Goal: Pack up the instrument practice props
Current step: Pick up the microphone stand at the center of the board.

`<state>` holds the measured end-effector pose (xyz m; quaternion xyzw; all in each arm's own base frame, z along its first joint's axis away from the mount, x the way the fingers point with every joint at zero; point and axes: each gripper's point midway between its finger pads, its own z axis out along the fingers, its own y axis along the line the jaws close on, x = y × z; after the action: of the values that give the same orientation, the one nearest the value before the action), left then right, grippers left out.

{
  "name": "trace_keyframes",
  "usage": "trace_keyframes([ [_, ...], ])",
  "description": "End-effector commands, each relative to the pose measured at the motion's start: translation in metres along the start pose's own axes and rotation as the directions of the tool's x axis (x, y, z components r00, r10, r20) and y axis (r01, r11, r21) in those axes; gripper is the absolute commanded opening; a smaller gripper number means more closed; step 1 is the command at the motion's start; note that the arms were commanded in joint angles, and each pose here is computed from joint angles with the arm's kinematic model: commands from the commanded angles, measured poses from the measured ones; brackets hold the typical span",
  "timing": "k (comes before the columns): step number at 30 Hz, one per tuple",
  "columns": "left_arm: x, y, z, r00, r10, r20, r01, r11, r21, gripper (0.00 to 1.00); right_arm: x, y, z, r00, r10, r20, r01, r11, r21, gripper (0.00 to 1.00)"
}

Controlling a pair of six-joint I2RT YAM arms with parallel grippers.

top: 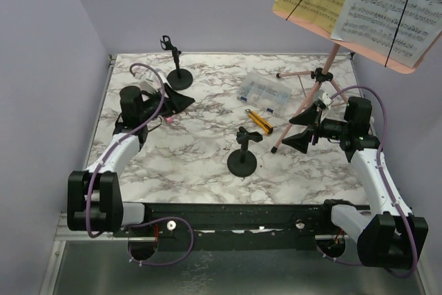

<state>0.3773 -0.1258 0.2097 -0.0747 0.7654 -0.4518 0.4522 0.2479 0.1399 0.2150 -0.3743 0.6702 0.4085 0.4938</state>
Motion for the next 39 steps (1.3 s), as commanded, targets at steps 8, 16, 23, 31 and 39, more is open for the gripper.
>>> trace_keyframes([
  [8, 0.083, -0.114, -0.015, 0.879, 0.469, 0.091, -0.461, 0.784, 0.416, 0.72, 0.009, -0.005, -0.001, 1.000, 0.002, -0.015, -0.002, 1.000, 0.025, 1.00],
  [16, 0.126, -0.136, -0.024, 0.864, 0.497, 0.082, -0.457, 0.706, 0.541, 0.72, 0.009, -0.005, -0.001, 1.000, 0.004, -0.015, -0.004, 1.000, 0.023, 1.00],
  [23, 0.161, -0.143, -0.023, 0.819, 0.566, 0.094, -0.508, 0.640, 0.576, 0.78, 0.009, -0.005, -0.001, 1.000, 0.001, -0.017, -0.001, 1.000, 0.027, 1.00],
  [31, 0.184, -0.143, -0.019, 0.787, 0.608, 0.104, -0.546, 0.608, 0.576, 0.79, 0.009, -0.006, -0.001, 1.000, -0.001, -0.017, 0.002, 1.000, 0.027, 1.00],
  [39, 0.215, -0.141, 0.005, 0.747, 0.658, 0.097, -0.595, 0.597, 0.538, 0.99, 0.010, -0.006, -0.001, 1.000, -0.004, -0.020, 0.004, 1.000, 0.031, 1.00],
])
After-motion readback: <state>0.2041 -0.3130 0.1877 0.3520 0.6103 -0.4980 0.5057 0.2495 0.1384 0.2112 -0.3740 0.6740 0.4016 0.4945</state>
